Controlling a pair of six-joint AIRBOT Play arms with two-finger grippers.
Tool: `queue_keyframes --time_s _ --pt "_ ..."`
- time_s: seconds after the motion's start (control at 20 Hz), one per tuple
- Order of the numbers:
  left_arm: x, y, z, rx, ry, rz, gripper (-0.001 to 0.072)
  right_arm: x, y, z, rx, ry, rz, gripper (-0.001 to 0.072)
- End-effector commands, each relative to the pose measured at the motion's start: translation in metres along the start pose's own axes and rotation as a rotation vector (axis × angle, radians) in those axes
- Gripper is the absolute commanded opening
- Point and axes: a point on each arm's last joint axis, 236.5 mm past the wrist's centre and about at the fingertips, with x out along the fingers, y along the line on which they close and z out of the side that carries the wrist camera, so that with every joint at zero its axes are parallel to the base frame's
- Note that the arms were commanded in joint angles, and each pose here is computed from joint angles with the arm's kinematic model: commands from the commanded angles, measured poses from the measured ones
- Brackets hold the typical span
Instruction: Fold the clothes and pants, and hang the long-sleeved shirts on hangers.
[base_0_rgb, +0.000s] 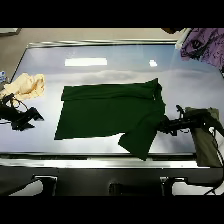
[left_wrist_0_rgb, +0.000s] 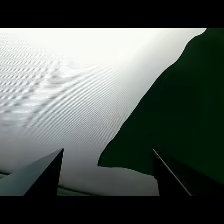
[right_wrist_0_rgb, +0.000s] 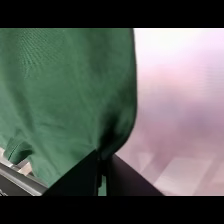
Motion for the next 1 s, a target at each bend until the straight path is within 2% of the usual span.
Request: queue_keyframes --time_s 0.0,0.15,0.8,0.85,0.9,0.95 --pt "0.018 -0.008 -0.017 0.006 0.054 -0.165 0.0622 0.002 0.000 0.002 -0.014 -0.012 -0.016 0.0029" --pt "0.045 -0.014 -0.036 -0.075 0.086 -0.317 0.0620 -0.004 0.005 0.004 -0.030 -0.033 -0.017 0.0029" --pt "0.090 -0.017 -0.071 -0.043 0.193 -0.289 0.0588 -0.018 0.018 0.006 -0.064 -0.082 -0.013 0.0029" --pt "0.092 -0.019 -0.074 -0.033 0.202 -0.287 0.0552 -0.021 0.020 0.007 -0.071 -0.094 -0.014 0.0029" --pt "0.094 -0.021 -0.076 -0.017 0.211 -0.285 0.0378 -0.023 0.022 0.008 -0.077 -0.105 -0.015 0.0029" --pt "0.096 -0.023 -0.079 0.000 0.219 -0.284 0.0309 -0.026 0.023 0.009 -0.080 -0.115 -0.017 0.0029"
